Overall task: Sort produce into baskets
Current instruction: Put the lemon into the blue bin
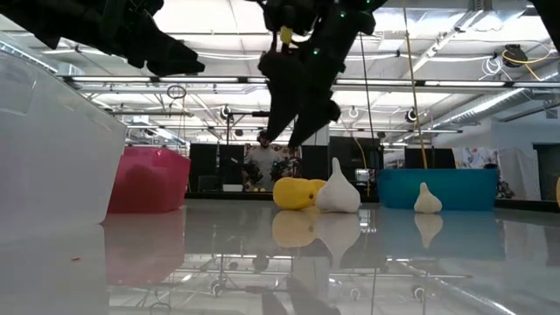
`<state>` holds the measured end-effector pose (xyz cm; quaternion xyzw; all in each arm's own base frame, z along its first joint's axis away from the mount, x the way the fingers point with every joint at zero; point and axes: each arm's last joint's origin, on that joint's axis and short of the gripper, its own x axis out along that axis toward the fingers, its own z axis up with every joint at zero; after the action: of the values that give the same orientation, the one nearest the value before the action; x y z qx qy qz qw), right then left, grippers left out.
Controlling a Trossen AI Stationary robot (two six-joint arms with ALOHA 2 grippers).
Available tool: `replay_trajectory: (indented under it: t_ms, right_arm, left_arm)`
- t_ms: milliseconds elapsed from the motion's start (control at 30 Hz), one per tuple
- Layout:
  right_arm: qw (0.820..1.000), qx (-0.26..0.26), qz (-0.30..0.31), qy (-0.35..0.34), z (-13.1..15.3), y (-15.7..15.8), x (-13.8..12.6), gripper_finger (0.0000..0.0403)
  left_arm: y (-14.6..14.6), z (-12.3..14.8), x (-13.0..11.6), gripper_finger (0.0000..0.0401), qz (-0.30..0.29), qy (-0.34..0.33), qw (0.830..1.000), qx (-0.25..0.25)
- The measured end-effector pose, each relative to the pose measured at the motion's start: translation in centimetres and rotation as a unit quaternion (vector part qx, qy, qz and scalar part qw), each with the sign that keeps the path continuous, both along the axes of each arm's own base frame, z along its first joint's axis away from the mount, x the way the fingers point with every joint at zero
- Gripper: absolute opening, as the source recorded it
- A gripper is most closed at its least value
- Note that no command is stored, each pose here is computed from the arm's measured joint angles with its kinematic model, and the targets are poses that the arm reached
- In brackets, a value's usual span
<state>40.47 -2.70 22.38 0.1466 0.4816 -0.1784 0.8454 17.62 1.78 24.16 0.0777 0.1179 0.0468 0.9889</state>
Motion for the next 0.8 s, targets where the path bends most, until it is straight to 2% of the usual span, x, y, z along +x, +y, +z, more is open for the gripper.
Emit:
replay_trajectory:
  t_ms: [267, 633, 800]
  right_arm:
    - [0.998, -0.053, -0.014, 0.038, -3.4, 1.2, 1.1, 0.0334]
    - [0.995, -0.044, -0.031, 0.087, -7.0, 0.8, 1.6, 0.0334]
    - [0.995, -0.015, -0.023, 0.097, -8.1, 0.5, 1.7, 0.033]
  left_arm:
    - [0.0, 0.0, 0.0, 0.0292, 0.0, -0.001, 1.0, 0.0]
    - [0.0, 0.0, 0.0, 0.0292, 0.0, -0.002, 1.0, -0.001]
    - [0.0, 0.0, 0.0, 0.0292, 0.0, -0.001, 1.0, -0.001]
